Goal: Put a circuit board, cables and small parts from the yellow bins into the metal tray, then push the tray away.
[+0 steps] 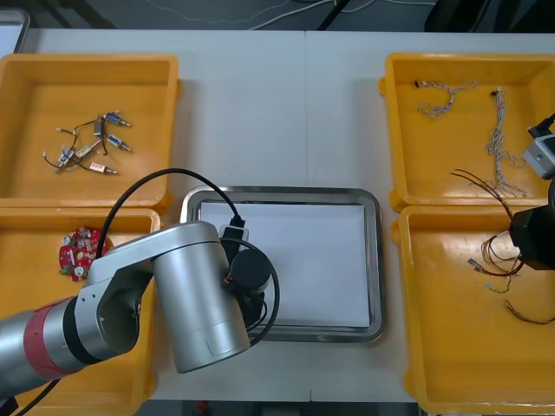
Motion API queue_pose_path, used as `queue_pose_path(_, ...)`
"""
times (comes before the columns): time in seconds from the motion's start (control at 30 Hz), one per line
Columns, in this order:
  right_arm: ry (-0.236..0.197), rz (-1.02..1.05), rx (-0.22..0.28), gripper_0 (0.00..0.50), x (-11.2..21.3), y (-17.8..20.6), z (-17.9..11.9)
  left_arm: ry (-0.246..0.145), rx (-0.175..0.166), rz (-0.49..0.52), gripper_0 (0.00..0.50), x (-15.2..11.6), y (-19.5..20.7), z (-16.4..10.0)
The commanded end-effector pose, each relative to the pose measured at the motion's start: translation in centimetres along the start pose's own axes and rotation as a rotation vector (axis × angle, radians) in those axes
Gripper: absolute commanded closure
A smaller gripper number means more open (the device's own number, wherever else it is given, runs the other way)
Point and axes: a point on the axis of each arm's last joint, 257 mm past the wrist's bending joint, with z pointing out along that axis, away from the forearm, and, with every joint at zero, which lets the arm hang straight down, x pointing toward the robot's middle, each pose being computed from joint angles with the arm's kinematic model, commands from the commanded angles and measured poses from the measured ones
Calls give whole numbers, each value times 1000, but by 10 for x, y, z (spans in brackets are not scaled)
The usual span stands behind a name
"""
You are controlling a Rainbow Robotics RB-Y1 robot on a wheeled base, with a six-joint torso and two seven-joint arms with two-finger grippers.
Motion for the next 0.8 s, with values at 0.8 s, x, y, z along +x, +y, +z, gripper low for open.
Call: queue_pose_path(0.8,-4,14,22,500,-5,-3,-6,5,-1,2,500,9,8,-1)
